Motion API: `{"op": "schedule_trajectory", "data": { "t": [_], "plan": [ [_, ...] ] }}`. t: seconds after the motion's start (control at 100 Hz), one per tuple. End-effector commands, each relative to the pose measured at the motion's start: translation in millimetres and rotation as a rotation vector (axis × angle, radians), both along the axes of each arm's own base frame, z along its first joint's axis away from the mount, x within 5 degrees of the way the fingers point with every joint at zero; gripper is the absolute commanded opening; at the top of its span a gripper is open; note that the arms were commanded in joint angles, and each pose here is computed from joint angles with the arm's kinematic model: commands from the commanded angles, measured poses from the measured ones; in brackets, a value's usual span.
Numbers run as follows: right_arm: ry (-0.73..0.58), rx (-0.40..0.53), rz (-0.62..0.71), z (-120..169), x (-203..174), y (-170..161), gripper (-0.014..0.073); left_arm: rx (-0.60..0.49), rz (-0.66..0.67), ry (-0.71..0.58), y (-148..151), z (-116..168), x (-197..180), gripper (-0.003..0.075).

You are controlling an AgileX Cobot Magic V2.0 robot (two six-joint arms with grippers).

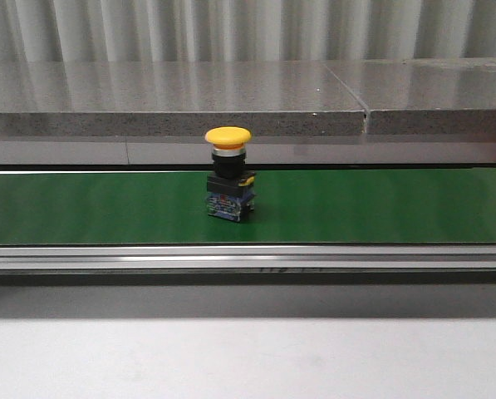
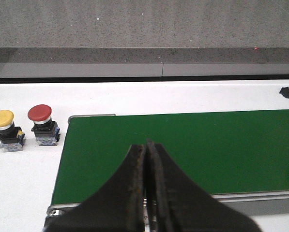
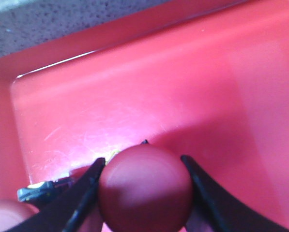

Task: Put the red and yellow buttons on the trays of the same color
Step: 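Lower the red button onto the red tray and open the right gripper, then move the right gripper to the yellow button on the belt and grasp it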

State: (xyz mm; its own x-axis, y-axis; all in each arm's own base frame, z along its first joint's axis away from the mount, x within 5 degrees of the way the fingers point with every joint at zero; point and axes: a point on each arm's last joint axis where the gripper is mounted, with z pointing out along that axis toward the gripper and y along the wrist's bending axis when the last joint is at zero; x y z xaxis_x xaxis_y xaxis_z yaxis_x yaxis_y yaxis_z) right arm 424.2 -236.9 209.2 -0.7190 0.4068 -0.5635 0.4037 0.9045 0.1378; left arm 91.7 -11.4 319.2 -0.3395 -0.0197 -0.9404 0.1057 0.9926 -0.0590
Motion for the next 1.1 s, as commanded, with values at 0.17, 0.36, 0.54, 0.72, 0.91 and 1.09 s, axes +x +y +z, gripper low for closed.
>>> {"op": "schedule_trajectory", "data": {
  "t": [0.17,0.36,0.54,0.72,0.91,1.09],
  "plan": [
    [-0.126,-0.075,-0.028,32.8,2.9,-6.3,0.0059,-0.021,-0.004,-0.105,-0.9,16.1,1.7,-0.002],
    [-0.111,-0.066,-0.028,24.2,4.6,-7.4,0.009,-0.021,-0.004,-0.105,-0.9,16.1,1.7,-0.002],
    [-0.109,-0.064,-0.026,25.4,4.3,-7.1,0.0452,-0.021,-0.004,-0.105,-0.9,16.1,1.7,-0.002],
    [-0.136,-0.078,-0.022,43.4,2.1,-5.3,0.066,-0.021,-0.004,-0.105,-0.9,16.1,1.7,-0.002],
    [-0.185,-0.105,-0.015,80.0,-8.9,2.1,0.0645,-0.021,-0.004,-0.105,-0.9,16.1,1.7,-0.002],
    [-0.222,-0.115,0.008,125.1,-28.3,17.6,0.0645,-0.021,-0.004,-0.105,-0.9,16.1,1.7,-0.002]
  ]
}}
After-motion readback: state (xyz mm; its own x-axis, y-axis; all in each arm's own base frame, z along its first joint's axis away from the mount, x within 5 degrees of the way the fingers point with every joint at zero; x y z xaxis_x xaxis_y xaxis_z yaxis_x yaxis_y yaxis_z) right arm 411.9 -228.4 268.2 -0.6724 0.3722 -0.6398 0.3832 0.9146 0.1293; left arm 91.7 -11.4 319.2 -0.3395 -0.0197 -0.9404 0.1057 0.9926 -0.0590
